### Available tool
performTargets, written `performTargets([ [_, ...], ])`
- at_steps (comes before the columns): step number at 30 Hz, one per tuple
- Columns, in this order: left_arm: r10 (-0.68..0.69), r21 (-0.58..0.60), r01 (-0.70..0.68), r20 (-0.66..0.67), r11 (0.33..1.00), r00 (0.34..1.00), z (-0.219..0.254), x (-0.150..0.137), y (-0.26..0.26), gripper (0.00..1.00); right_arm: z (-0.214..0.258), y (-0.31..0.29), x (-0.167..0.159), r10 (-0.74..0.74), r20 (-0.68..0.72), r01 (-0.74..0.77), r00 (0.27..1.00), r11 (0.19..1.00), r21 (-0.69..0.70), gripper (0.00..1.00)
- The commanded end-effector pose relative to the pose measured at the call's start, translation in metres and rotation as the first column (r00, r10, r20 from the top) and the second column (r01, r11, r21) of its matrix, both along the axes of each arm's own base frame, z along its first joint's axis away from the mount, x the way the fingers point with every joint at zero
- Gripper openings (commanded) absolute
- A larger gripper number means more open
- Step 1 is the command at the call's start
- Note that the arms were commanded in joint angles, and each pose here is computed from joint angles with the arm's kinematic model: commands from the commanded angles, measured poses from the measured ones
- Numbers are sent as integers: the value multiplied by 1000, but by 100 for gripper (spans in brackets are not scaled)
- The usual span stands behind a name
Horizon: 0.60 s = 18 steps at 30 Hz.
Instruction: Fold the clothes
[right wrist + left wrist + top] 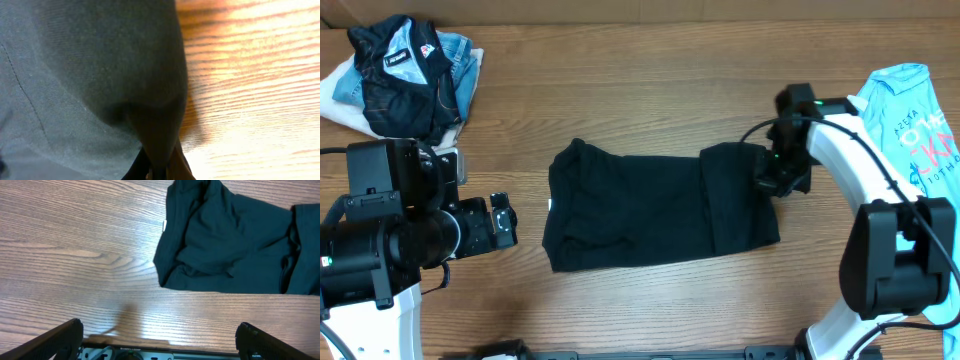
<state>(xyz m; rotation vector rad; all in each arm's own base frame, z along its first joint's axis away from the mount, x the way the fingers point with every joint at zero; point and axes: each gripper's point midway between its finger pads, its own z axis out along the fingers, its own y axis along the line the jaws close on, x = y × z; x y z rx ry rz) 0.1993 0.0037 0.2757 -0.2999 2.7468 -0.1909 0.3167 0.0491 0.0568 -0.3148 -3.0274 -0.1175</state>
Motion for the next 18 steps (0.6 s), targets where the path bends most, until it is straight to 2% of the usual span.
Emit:
performTargets([
  [1, -17, -5, 17, -6, 1000, 1000, -2, 0, -1, 100, 5, -12, 5, -28, 41, 36, 999, 976, -216, 4],
  [11, -17, -5, 17, -5, 1000, 1000, -2, 0, -1, 100, 24, 10, -2, 27, 109, 25, 994, 895, -446, 4],
  [18, -17, -5, 17, -5, 1000, 1000, -2, 0, -1, 100, 56, 35, 4, 75, 130, -13, 989, 908, -419, 4],
])
